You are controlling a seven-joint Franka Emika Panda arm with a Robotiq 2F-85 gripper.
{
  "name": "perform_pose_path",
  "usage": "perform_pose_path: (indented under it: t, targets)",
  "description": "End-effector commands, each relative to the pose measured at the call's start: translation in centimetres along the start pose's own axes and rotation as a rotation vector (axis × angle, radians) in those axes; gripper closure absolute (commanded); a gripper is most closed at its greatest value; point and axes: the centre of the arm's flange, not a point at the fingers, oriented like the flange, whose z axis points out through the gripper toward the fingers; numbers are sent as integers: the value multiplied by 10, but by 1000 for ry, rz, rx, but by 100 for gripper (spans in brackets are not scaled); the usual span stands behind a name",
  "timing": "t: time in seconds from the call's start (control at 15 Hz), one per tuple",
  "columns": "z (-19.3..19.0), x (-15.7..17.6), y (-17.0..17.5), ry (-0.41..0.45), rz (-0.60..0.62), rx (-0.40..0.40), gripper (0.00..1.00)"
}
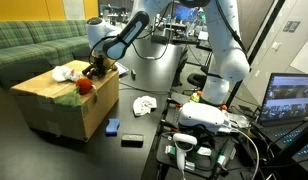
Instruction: Put the objects on the table on the box and the objects on the box on the table
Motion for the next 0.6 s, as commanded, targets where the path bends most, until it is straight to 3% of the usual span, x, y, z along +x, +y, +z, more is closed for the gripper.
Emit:
perform_pose_path:
  t: [0.0,0.53]
  targets:
    - [-14,-9,2,-29,44,7,96]
    - [-90,-56,46,13,159,-4,95]
